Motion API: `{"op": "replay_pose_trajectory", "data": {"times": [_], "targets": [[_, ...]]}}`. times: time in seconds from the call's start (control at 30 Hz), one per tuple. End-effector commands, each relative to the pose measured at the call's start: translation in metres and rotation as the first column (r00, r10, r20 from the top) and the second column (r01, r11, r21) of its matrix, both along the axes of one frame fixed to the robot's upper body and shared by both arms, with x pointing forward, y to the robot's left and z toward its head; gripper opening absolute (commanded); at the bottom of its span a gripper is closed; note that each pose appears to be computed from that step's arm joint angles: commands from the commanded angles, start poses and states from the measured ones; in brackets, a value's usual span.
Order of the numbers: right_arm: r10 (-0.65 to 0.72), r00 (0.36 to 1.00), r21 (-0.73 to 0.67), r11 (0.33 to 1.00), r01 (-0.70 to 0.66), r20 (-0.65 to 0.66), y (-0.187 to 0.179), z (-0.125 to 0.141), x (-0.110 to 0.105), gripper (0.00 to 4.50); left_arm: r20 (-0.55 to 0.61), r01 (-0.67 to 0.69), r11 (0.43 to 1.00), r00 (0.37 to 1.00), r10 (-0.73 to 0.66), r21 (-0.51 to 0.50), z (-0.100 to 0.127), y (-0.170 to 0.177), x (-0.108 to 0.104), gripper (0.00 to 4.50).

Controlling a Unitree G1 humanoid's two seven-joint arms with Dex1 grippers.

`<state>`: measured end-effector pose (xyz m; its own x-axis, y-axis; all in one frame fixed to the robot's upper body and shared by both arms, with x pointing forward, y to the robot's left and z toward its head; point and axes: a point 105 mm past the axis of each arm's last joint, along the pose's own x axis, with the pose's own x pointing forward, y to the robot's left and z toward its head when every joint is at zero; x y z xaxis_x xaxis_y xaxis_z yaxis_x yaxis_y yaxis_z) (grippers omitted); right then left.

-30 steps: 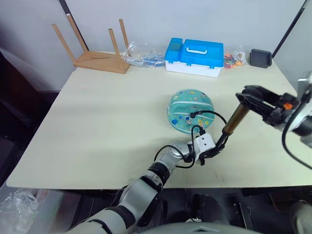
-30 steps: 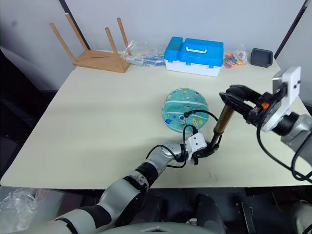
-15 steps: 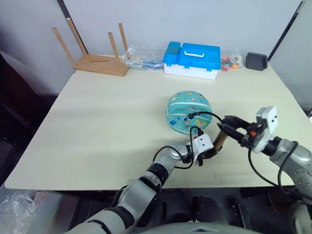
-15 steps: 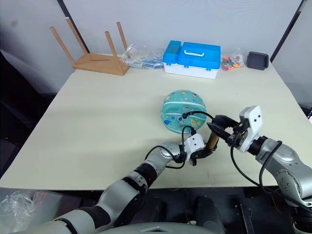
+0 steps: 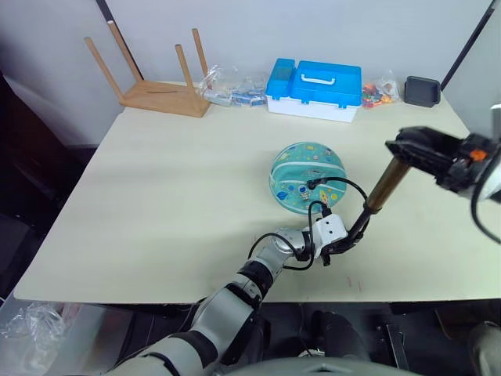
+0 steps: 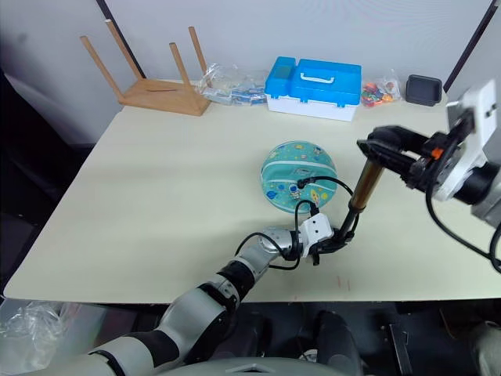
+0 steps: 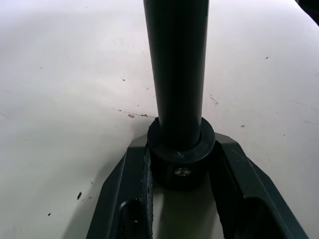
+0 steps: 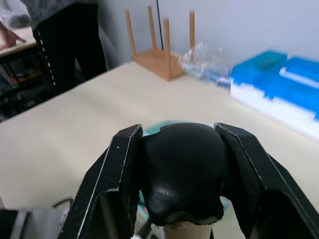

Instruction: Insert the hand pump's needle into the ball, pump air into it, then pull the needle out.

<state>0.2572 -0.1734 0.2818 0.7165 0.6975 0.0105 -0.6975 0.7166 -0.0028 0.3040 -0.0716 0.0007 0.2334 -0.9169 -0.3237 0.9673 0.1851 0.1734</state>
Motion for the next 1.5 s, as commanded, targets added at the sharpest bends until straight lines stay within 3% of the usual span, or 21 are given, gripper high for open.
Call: {"op": "replay_pose_trajectory", "data": {"times": [0.03,0.17,0.37,0.6,0.73,0.8,0.93,1.07,1.27,1.37,1.5], "targets": [[-0.049,0.990,0.048,0.998,0.043,0.129,-0.008,0.027,-0.008,1.81,-0.112,0.009,0.994,0.994,0.004,0.112,-0.037,0.013,-0.016,1.07],[-0.069,0.997,0.021,0.997,0.070,-0.017,-0.005,-0.034,0.002,1.81,-0.112,0.008,0.994,0.994,0.004,0.109,-0.037,0.013,-0.017,1.07],[-0.092,0.988,0.058,0.993,0.100,-0.128,-0.006,-0.102,0.009,1.81,-0.109,0.004,0.994,0.994,0.008,0.112,-0.037,0.015,-0.016,1.07],[-0.047,0.981,0.056,0.997,0.059,-0.188,0.003,-0.159,0.011,1.81,-0.109,0.000,0.994,0.994,0.012,0.110,-0.038,0.015,-0.016,1.07],[-0.026,0.981,0.047,0.998,0.036,-0.192,0.008,-0.173,0.012,1.77,-0.107,-0.003,0.994,0.994,0.015,0.110,-0.038,0.016,-0.016,1.07],[-0.020,0.988,0.070,0.997,0.031,-0.152,0.009,-0.164,0.015,1.77,-0.105,-0.006,0.994,0.994,0.017,0.109,-0.037,0.017,-0.014,1.07],[-0.003,0.999,0.143,0.990,-0.002,0.036,0.008,-0.093,0.018,1.77,-0.103,-0.009,0.994,0.994,0.021,0.110,-0.036,0.019,-0.012,1.07],[0.018,0.989,0.150,0.988,-0.040,0.148,0.005,-0.038,0.008,1.77,-0.105,-0.007,0.994,0.994,0.018,0.108,-0.036,0.018,-0.013,1.07],[0.029,0.972,0.171,0.983,-0.070,0.232,-0.006,0.022,-0.008,1.77,-0.108,-0.001,0.994,0.994,0.013,0.105,-0.035,0.017,-0.013,1.07],[0.042,0.977,0.151,0.986,-0.075,0.210,-0.007,0.027,-0.011,1.77,-0.109,-0.004,0.995,0.994,0.015,0.102,-0.035,0.016,-0.013,1.07],[0.030,0.995,0.122,0.992,-0.041,0.093,-0.003,-0.012,0.000,1.77,-0.111,-0.006,0.995,0.994,0.016,0.096,-0.035,0.014,-0.014,1.07]]}}
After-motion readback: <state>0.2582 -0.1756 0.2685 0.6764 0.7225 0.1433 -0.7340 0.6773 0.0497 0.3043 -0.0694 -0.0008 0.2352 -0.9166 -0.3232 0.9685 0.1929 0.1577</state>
